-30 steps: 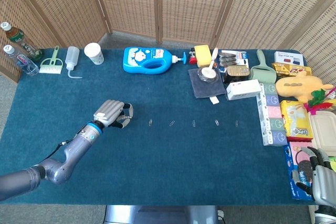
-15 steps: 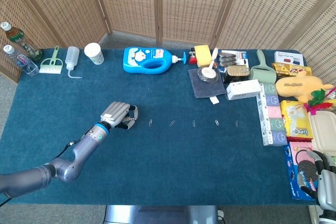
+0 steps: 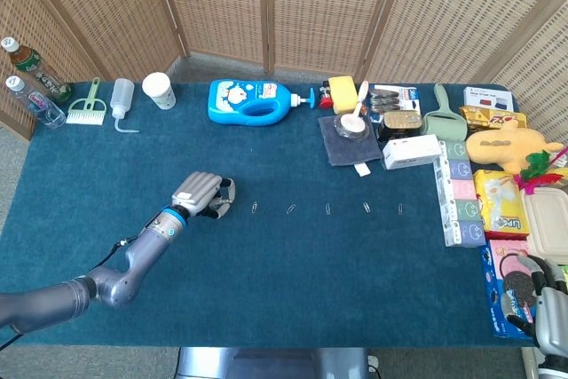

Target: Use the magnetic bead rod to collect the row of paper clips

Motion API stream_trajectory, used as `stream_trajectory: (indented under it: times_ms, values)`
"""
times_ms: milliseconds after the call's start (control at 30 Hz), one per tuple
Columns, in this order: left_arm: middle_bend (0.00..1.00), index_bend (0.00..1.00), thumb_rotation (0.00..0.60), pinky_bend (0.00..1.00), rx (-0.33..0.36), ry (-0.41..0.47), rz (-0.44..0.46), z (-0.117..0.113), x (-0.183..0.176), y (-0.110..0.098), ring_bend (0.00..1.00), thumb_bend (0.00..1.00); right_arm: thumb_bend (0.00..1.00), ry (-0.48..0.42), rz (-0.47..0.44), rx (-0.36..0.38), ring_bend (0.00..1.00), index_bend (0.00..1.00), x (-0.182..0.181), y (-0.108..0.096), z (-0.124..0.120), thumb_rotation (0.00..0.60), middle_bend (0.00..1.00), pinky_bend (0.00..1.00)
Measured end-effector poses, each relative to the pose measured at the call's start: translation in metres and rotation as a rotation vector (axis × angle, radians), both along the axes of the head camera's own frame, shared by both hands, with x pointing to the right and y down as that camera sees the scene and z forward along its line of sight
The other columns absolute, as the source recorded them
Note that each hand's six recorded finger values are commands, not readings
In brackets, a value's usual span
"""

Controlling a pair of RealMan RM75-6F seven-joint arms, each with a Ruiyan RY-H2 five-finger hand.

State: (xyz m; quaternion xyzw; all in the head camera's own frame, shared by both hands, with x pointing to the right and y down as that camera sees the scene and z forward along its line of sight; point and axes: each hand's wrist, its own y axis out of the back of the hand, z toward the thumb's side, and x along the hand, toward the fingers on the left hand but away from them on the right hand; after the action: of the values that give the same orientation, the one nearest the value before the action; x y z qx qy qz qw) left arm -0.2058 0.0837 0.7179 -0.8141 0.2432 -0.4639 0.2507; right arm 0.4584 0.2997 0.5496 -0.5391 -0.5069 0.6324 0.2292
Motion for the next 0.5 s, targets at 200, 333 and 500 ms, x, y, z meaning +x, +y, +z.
stream_trajectory:
  times_ms: [200,333,500]
  values:
    - [1.0,0.59,0.6,1.0,0.024,0.051,0.021,-0.019,0.014,-0.004,1.0,0.47,0.39,-0.006,-0.006,0.003,0.09,0.21,-0.001,-0.002,0.001,0.6,0.2,0.43]
    - [1.0,0.59,0.6,1.0,0.038,0.086,0.052,-0.032,0.029,-0.006,1.0,0.47,0.39,-0.012,-0.008,0.002,0.09,0.21,-0.002,-0.002,0.002,0.6,0.2,0.43]
    - [1.0,0.59,0.6,1.0,0.025,0.108,0.07,-0.032,0.045,-0.002,1.0,0.47,0.39,-0.014,-0.007,0.002,0.09,0.21,-0.001,-0.002,0.001,0.6,0.2,0.43]
